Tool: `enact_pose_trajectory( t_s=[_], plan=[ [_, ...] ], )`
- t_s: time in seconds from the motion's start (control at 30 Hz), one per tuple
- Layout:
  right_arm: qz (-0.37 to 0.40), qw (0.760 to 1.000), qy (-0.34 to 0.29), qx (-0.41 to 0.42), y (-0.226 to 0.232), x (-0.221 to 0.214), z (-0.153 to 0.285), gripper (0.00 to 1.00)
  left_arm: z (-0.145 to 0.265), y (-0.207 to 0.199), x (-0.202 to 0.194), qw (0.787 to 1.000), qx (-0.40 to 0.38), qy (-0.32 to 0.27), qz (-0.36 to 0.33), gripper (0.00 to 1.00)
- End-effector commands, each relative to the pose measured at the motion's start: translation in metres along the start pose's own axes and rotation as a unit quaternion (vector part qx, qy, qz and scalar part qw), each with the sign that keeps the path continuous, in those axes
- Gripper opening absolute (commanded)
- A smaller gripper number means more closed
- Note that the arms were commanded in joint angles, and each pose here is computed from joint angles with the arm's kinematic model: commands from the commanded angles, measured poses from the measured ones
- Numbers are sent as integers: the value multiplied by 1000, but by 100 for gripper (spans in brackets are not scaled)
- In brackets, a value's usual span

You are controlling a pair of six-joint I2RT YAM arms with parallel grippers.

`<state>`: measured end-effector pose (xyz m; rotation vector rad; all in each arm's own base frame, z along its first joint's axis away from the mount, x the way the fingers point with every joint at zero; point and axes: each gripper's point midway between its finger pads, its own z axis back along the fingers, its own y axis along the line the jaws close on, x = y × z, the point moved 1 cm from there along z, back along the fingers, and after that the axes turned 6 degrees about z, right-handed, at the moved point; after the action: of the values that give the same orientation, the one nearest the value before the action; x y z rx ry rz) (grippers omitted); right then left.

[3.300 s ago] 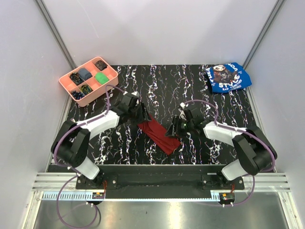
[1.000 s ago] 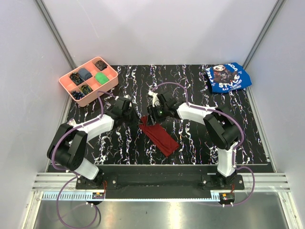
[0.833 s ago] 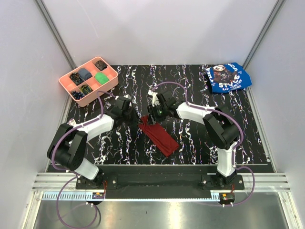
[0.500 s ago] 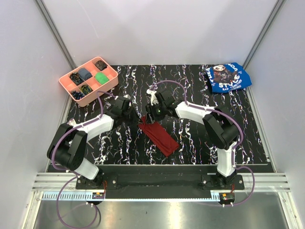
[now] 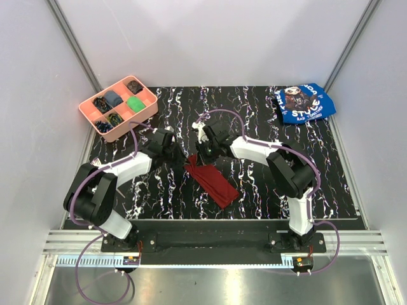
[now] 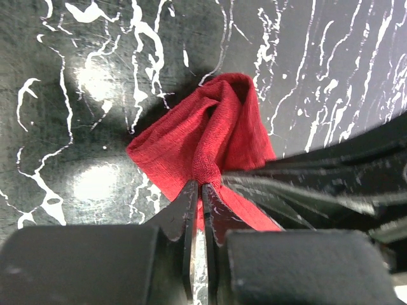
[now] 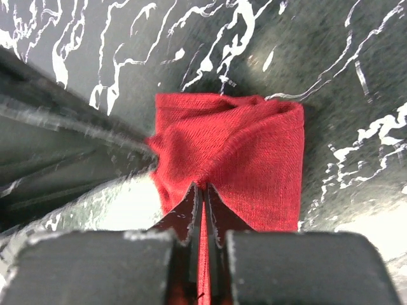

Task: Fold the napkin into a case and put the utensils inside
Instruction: Stuff the top corner of the smaller-rectangle-folded napkin into the folded napkin.

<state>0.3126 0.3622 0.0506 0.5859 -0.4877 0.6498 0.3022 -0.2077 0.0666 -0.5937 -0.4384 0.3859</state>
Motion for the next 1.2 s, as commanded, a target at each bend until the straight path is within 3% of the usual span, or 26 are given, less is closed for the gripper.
enact_pose_trajectory(
  t_s=[0.0,0.33,0.43,0.87,1.17],
  plan=[
    [22,999,-28,37,26,12,20,0,0,-16,16,1000,-25,-15,0,7],
    [11,996,-17,92,37,5,4,1,1,-18,16,999,-31,-14,3,6],
    [6,995,-19,97,38,7,0,14,1,-16,15,999,-31,-14,4,6],
    [28,996,-57,58,31,24,14,41,3,-15,15,999,-28,-16,0,6],
    [39,996,-68,51,31,33,21,48,4,-15,16,999,-28,-18,-1,6]
  ],
)
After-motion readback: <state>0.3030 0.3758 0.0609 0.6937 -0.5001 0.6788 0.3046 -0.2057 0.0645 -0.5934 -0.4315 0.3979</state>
